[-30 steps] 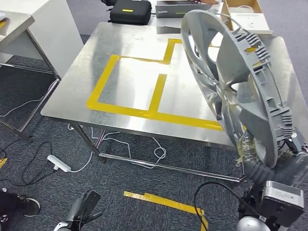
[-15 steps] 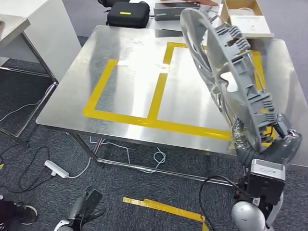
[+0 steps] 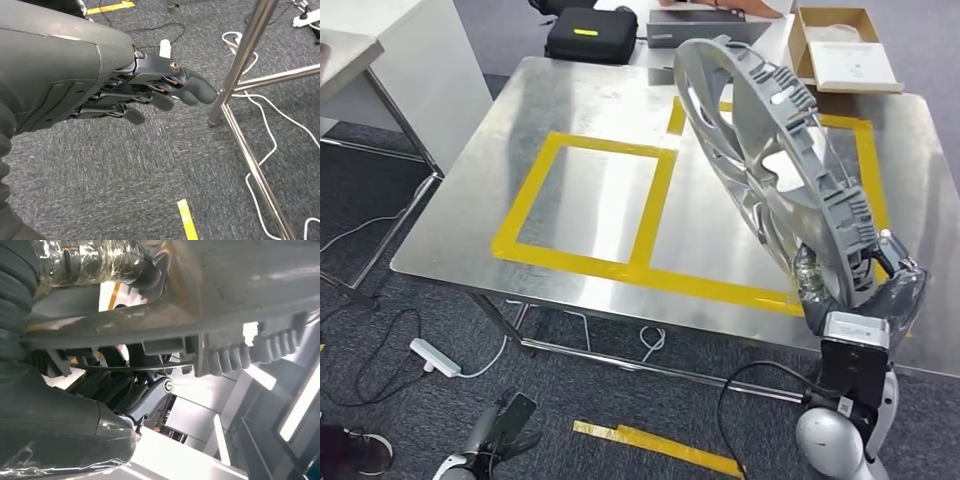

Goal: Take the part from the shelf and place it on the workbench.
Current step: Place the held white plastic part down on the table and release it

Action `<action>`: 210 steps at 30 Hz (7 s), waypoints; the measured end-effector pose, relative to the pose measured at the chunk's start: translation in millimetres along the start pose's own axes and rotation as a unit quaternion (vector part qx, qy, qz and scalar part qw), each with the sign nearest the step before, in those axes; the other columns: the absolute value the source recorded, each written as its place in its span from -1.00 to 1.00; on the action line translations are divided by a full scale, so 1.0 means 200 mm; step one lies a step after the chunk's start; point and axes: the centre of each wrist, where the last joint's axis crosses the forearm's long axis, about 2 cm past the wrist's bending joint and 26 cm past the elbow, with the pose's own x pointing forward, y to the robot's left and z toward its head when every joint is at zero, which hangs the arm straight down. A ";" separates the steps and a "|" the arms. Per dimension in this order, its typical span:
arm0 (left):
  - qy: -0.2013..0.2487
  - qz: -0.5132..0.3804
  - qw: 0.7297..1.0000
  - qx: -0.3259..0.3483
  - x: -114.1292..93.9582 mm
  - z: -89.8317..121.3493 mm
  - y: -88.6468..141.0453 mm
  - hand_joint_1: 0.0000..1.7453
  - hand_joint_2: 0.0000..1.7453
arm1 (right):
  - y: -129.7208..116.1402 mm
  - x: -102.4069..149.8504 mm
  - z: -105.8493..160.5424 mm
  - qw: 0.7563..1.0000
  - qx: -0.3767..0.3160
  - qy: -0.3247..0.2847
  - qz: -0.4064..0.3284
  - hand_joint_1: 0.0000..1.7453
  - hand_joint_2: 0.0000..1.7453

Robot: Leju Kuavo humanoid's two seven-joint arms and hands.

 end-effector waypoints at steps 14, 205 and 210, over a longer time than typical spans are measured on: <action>0.004 -0.010 1.000 0.003 0.00 0.00 0.01 -1.00 1.00 | 0.02 -0.01 0.00 1.000 0.006 0.003 0.003 1.00 1.00; 0.055 0.030 0.995 0.078 -0.10 0.08 -0.04 -1.00 -1.00 | -0.50 -0.26 0.23 0.999 0.014 0.035 0.021 -1.00 -1.00; 0.060 0.026 0.995 0.079 -0.08 0.07 -0.06 -1.00 -1.00 | -0.53 -0.13 0.21 0.988 -0.140 0.058 -0.039 -1.00 -1.00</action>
